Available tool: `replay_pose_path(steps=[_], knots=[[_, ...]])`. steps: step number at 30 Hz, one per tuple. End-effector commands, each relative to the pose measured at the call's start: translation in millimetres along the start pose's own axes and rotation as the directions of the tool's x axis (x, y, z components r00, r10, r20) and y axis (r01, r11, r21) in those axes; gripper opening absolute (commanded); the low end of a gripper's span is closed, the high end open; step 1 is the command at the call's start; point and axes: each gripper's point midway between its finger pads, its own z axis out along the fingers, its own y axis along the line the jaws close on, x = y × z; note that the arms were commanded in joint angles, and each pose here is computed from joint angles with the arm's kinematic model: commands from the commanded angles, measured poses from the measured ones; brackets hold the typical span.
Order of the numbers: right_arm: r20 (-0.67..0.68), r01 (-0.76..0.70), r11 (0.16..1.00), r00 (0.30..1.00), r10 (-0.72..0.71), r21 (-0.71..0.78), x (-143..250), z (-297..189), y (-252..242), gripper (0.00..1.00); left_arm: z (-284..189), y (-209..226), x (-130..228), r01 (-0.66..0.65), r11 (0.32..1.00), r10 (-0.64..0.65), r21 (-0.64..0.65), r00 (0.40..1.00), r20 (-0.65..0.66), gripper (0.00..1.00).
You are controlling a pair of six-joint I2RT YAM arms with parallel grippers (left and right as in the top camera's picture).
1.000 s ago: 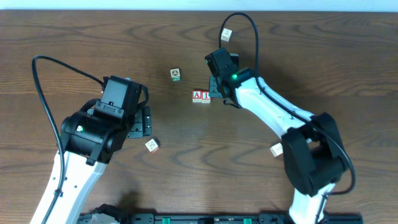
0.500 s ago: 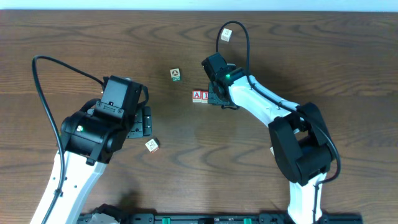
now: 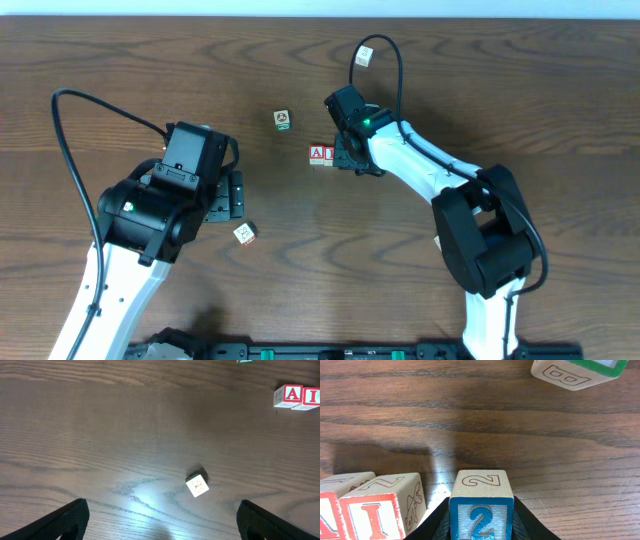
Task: Spell out Ai2
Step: 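Carry the '2' block and lower it right of the 'I' block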
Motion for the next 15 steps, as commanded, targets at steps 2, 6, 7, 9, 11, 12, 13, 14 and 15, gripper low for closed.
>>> replay_pose_path(steps=[2, 6, 7, 9, 11, 12, 13, 14, 15], knots=[[0.005, -0.028, 1.0, 1.0, 0.028, -0.006, -8, 3, -2, 0.37, -3, 0, -4, 0.001, 1.0, -0.001, 0.004, 1.0, 0.007, 0.95], [0.021, -0.029, 1.0, 0.999, 0.029, -0.013, -16, -3, 0, 0.43, -3, 0, -4, 0.001, 1.0, -0.001, 0.004, 1.0, 0.007, 0.95], [0.026, -0.031, 0.999, 0.999, 0.031, -0.011, -18, -5, 0, 0.44, -3, 0, -4, 0.001, 1.0, -0.001, 0.004, 1.0, 0.007, 0.95], [0.041, -0.033, 0.999, 0.999, 0.033, 0.005, -24, -9, -2, 0.44, -3, 0, -4, 0.001, 1.0, -0.001, 0.004, 1.0, 0.007, 0.95], [0.053, -0.035, 0.999, 0.998, 0.034, 0.026, -31, -17, -5, 0.43, -3, 0, -3, 0.001, 1.0, -0.001, 0.004, 1.0, 0.007, 0.95], [0.058, -0.032, 0.999, 0.998, 0.03, 0.031, -34, -20, -6, 0.43, -3, 0, -4, 0.001, 1.0, -0.001, 0.004, 1.0, 0.007, 0.96], [0.063, -0.033, 0.999, 0.998, 0.03, 0.039, -37, -23, -7, 0.42, -3, 0, -4, 0.001, 1.0, -0.001, 0.004, 1.0, 0.007, 0.95], [0.072, -0.035, 0.998, 0.997, 0.031, 0.05, -41, -27, -8, 0.42, -3, 0, -4, 0.001, 1.0, -0.001, 0.004, 1.0, 0.007, 0.95], [0.082, -0.037, 0.997, 0.996, 0.031, 0.064, -44, -30, -10, 0.42, -3, 0, -4, 0.001, 1.0, -0.001, 0.004, 1.0, 0.007, 0.95]])
